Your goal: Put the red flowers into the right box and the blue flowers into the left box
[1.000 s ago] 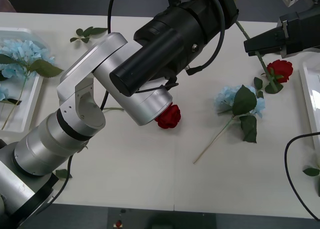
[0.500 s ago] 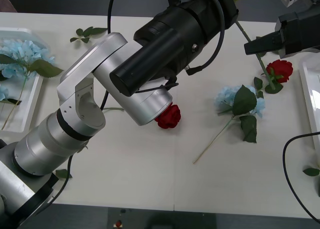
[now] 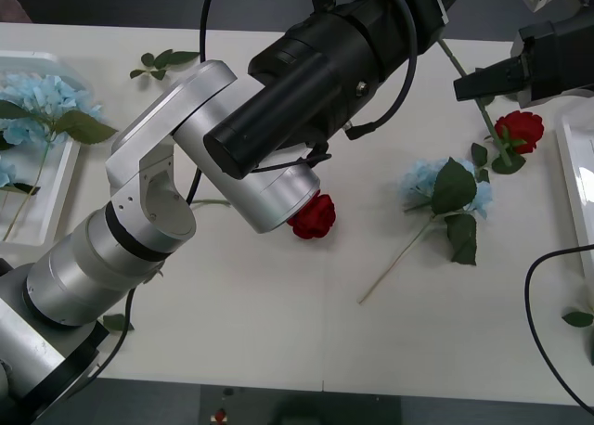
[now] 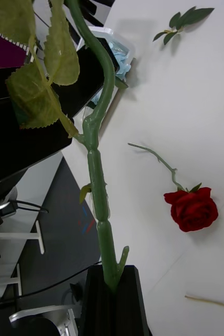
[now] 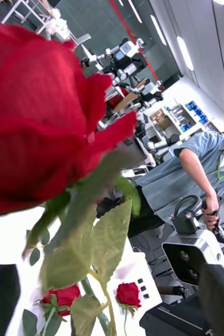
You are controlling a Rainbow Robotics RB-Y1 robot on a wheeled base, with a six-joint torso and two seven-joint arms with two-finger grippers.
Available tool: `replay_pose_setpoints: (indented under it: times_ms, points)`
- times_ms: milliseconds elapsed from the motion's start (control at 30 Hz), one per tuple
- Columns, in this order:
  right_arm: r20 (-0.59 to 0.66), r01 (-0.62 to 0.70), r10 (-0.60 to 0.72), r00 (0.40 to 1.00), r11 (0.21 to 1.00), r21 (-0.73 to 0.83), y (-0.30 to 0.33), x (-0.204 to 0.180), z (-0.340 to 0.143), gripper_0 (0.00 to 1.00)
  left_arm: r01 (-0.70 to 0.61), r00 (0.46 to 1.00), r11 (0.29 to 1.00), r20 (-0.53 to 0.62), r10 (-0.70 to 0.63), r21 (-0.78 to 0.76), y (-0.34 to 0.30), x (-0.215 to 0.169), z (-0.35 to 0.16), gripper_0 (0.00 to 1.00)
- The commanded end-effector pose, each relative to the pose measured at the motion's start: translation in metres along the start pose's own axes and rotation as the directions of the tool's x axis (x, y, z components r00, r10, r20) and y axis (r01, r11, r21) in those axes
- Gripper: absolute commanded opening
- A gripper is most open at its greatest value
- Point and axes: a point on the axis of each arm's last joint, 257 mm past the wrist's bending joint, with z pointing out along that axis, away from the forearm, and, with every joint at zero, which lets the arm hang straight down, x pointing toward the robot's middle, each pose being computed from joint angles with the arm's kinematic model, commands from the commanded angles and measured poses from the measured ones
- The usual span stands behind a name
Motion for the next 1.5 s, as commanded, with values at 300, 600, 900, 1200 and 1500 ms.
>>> replay_pose_setpoints:
  times_ms: [300, 600, 900, 1200, 1500]
  points:
    - [0.089, -0.065, 0.051, 0.995, 0.984, 0.165, -0.031, -0.018, -0.043, 0.0, -0.036, 0.998, 0.999, 0.052, 0.037, -0.013, 0.014, -0.032, -0.008, 1.0]
    - [0.158, -0.177, 0.122, 0.98, 0.9, 0.399, -0.08, -0.019, -0.103, 0.0, -0.277, 0.96, 0.954, -0.068, 0.27, -0.115, 0.096, -0.054, -0.042, 1.0]
    - [0.28, -0.396, 0.285, 0.917, 0.737, 0.548, -0.13, -0.002, -0.185, 0.0, -0.636, 0.755, 0.761, -0.309, 0.578, -0.128, 0.186, -0.036, -0.093, 1.0]
    - [0.382, -0.537, 0.399, 0.834, 0.425, 0.729, -0.19, 0.051, -0.275, 0.0, -0.892, 0.335, 0.449, -0.604, 0.723, 0.043, 0.256, -0.038, -0.151, 1.0]
    - [0.47, -0.563, 0.402, 0.786, 0.151, 0.812, -0.231, 0.094, -0.337, 0.0, -0.954, -0.086, 0.143, -0.697, 0.712, 0.264, 0.296, -0.042, -0.182, 1.0]
